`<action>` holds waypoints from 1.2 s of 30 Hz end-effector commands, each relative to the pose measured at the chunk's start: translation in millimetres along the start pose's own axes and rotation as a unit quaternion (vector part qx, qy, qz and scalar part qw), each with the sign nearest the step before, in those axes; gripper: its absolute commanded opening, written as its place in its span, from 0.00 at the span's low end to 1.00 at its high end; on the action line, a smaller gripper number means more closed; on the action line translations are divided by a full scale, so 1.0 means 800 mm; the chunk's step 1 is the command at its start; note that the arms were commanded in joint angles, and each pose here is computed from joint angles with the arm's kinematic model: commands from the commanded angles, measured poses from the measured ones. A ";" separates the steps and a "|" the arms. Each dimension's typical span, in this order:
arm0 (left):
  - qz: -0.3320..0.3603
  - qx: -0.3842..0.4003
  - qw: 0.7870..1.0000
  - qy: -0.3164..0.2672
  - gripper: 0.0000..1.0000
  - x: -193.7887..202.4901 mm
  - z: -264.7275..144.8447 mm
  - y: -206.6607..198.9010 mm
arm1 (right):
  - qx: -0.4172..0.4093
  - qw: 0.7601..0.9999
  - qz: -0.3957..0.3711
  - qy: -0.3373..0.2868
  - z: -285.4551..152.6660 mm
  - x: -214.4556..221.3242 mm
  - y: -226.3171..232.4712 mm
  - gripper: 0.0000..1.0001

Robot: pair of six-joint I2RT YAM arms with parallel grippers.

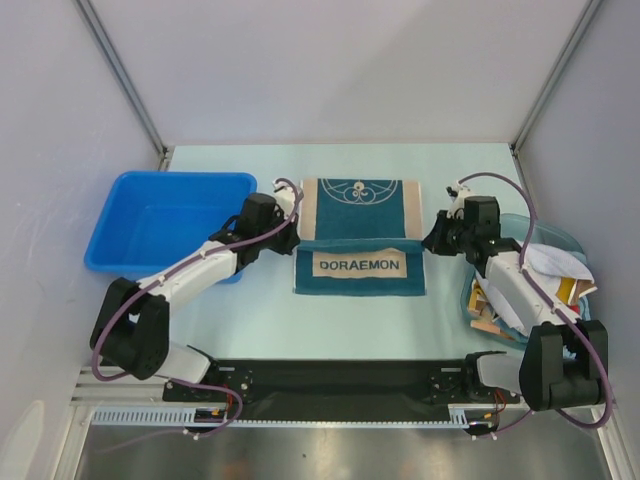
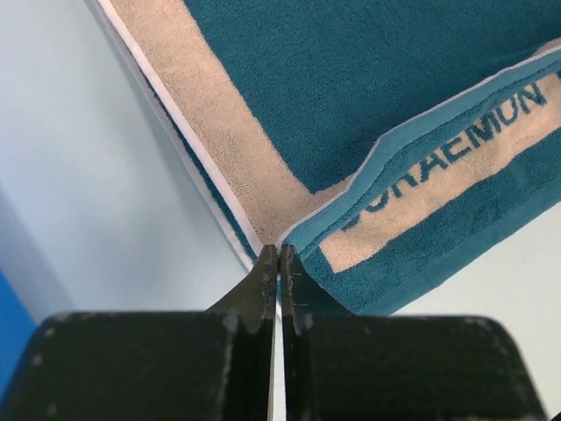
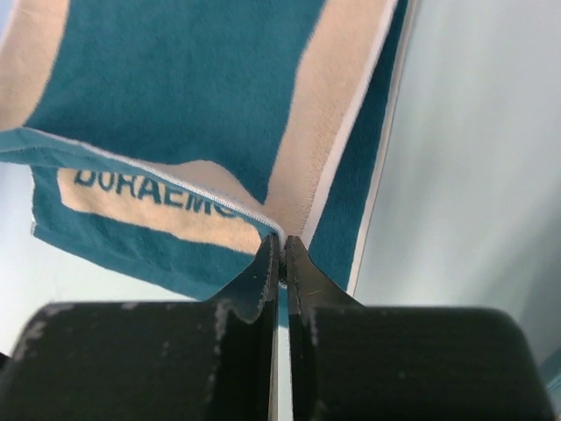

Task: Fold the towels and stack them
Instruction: Fold the towel

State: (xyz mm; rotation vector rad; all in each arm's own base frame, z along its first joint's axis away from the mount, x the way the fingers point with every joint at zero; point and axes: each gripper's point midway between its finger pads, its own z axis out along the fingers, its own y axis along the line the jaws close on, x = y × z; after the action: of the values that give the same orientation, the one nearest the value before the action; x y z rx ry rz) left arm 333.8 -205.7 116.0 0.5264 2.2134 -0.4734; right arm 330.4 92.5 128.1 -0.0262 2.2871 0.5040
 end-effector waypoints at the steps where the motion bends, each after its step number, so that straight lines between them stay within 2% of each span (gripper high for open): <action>1: -0.015 -0.016 1.000 -0.013 0.00 -0.003 -0.012 -0.003 | 0.030 0.999 0.026 0.026 -0.012 0.023 -0.007 0.00; 8: -0.009 -0.048 0.999 0.016 0.00 0.028 -0.012 -0.007 | 0.069 0.992 0.039 0.094 -0.015 0.072 -0.012 0.00; 15: -0.031 -0.068 0.996 0.045 0.00 0.052 -0.005 -0.006 | 0.104 0.985 0.045 0.128 -0.011 0.093 -0.022 0.00; 18: -0.042 -0.060 0.996 0.059 0.01 0.065 -0.002 -0.013 | 0.117 0.983 0.045 0.133 -0.011 0.096 -0.025 0.09; 19: -0.041 -0.060 0.995 0.066 0.12 0.070 -0.002 -0.017 | 0.116 0.984 0.046 0.131 -0.011 0.093 -0.023 0.14; 20: -0.048 -0.062 0.994 0.070 0.16 0.073 -0.002 -0.018 | 0.119 0.982 0.048 0.136 -0.013 0.095 -0.023 0.18; 21: -0.046 -0.056 0.995 0.072 0.18 0.072 -0.003 -0.025 | 0.119 0.982 0.052 0.136 -0.015 0.093 -0.022 0.26; 24: -0.050 -0.071 0.993 0.075 0.33 0.067 -0.012 -0.030 | 0.118 0.981 0.076 0.135 -0.024 0.082 -0.011 0.36; 25: -0.055 -0.080 0.992 0.081 0.45 0.068 -0.017 -0.029 | 0.120 0.980 0.089 0.131 -0.026 0.078 -0.009 0.37; 26: -0.069 -0.090 0.991 0.075 0.49 0.064 -0.022 -0.028 | 0.130 0.975 0.123 0.128 -0.029 0.076 -0.007 0.39; 28: -0.088 -0.105 0.987 0.078 0.56 0.061 -0.030 -0.026 | 0.142 0.969 0.156 0.128 -0.029 0.078 -0.004 0.40; 30: -0.114 -0.104 0.985 0.075 0.56 0.061 -0.035 -0.031 | 0.165 0.959 0.192 0.130 -0.025 0.087 -0.004 0.40; 33: -0.149 -0.114 0.979 0.078 0.62 0.069 -0.040 -0.030 | 0.208 0.938 0.238 0.144 -0.020 0.108 -0.010 0.40; 36: -0.170 -0.107 0.977 0.074 0.64 0.074 -0.034 -0.035 | 0.221 0.931 0.255 0.136 -0.010 0.115 -0.012 0.39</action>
State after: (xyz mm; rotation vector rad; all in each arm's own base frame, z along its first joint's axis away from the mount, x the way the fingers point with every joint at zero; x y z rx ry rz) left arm 265.3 -197.1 79.7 0.1911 2.5024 -0.3129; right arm 260.6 96.2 71.7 0.5879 2.6688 0.2917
